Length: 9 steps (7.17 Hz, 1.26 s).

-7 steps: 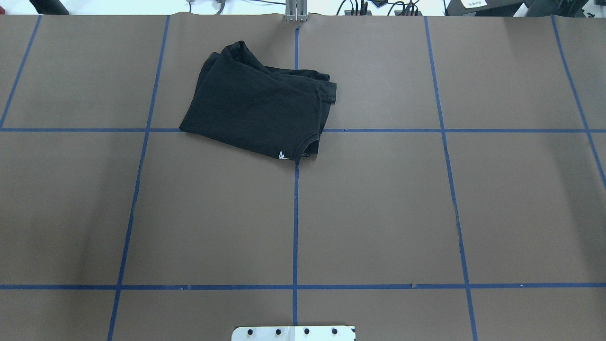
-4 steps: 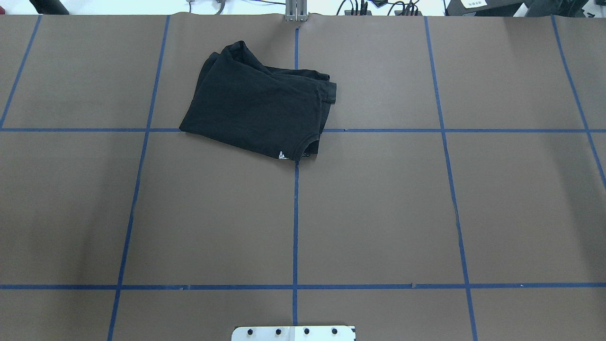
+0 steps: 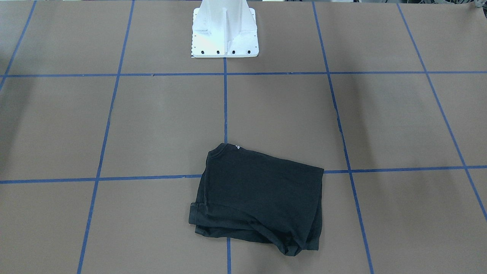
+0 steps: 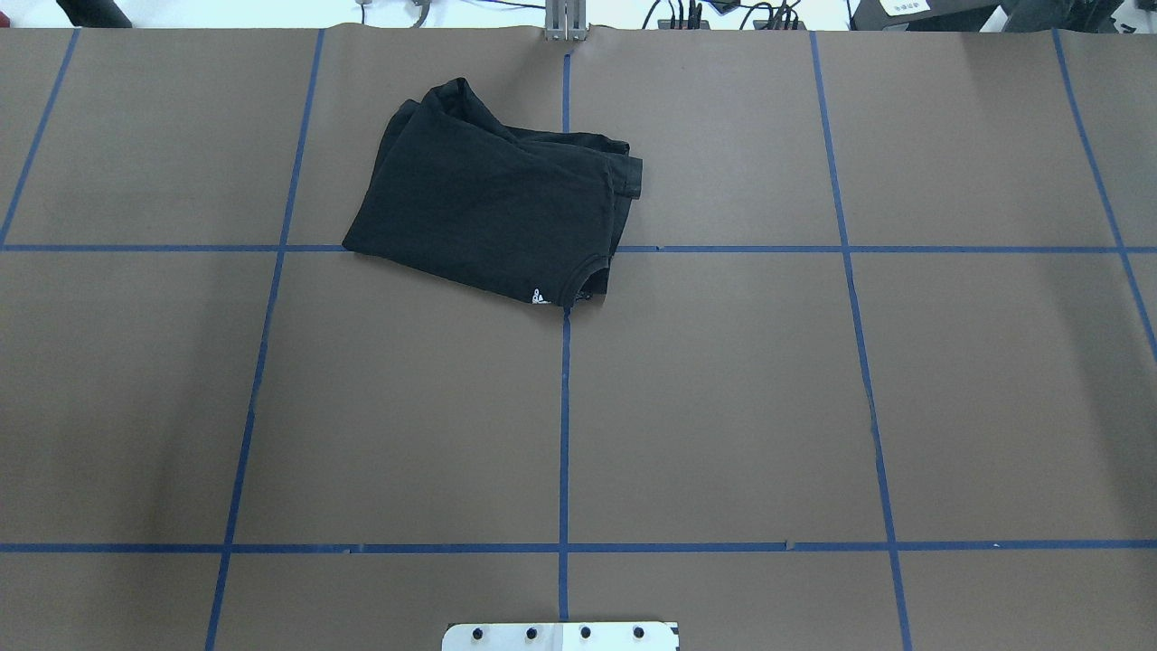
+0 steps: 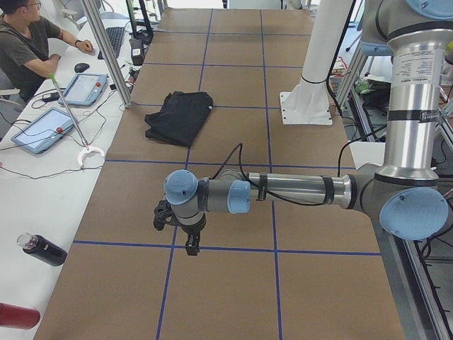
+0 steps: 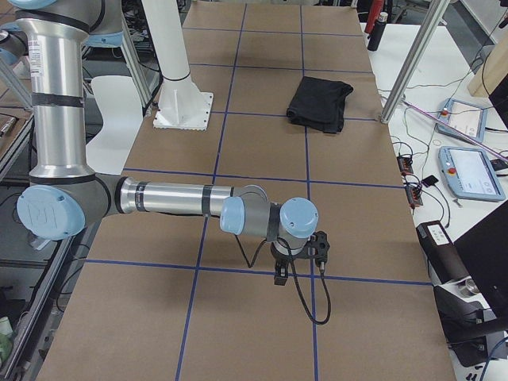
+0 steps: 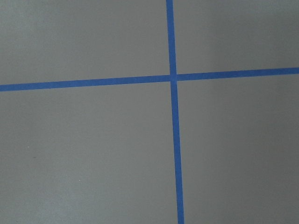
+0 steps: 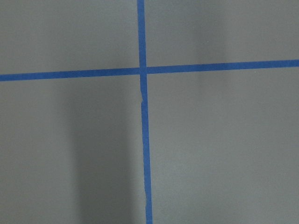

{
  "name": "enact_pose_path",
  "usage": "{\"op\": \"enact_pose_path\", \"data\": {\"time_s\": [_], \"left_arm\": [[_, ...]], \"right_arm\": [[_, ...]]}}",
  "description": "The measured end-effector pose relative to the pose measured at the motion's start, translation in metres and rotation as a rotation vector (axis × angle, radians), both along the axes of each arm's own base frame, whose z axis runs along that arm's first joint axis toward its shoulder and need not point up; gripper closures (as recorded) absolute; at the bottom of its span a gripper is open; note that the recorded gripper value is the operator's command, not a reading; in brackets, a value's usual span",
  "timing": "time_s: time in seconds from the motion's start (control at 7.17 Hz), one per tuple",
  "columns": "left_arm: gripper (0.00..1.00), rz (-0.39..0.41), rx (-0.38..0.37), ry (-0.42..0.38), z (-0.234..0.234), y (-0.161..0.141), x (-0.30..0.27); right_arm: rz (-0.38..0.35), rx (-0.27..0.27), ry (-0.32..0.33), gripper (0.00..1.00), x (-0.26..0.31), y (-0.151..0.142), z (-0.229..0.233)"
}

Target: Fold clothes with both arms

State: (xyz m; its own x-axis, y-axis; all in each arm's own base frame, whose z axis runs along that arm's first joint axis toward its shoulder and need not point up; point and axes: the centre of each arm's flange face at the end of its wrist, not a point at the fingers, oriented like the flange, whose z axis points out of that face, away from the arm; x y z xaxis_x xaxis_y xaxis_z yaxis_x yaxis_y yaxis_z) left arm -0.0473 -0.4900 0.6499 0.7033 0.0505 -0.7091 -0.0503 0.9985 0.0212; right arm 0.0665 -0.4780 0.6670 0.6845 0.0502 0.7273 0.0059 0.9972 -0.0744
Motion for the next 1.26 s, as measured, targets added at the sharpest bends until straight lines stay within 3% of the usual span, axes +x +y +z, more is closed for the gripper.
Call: {"op": "enact_pose_path", "data": {"time_s": [1.26], "left_arm": [[0.00,-0.012,-0.014,0.000,0.0010,-0.0002,0.0006]], "right_arm": [[0.000,-0.001,-0.001,0.00,-0.0001,-0.0006,-0.0001]]}}
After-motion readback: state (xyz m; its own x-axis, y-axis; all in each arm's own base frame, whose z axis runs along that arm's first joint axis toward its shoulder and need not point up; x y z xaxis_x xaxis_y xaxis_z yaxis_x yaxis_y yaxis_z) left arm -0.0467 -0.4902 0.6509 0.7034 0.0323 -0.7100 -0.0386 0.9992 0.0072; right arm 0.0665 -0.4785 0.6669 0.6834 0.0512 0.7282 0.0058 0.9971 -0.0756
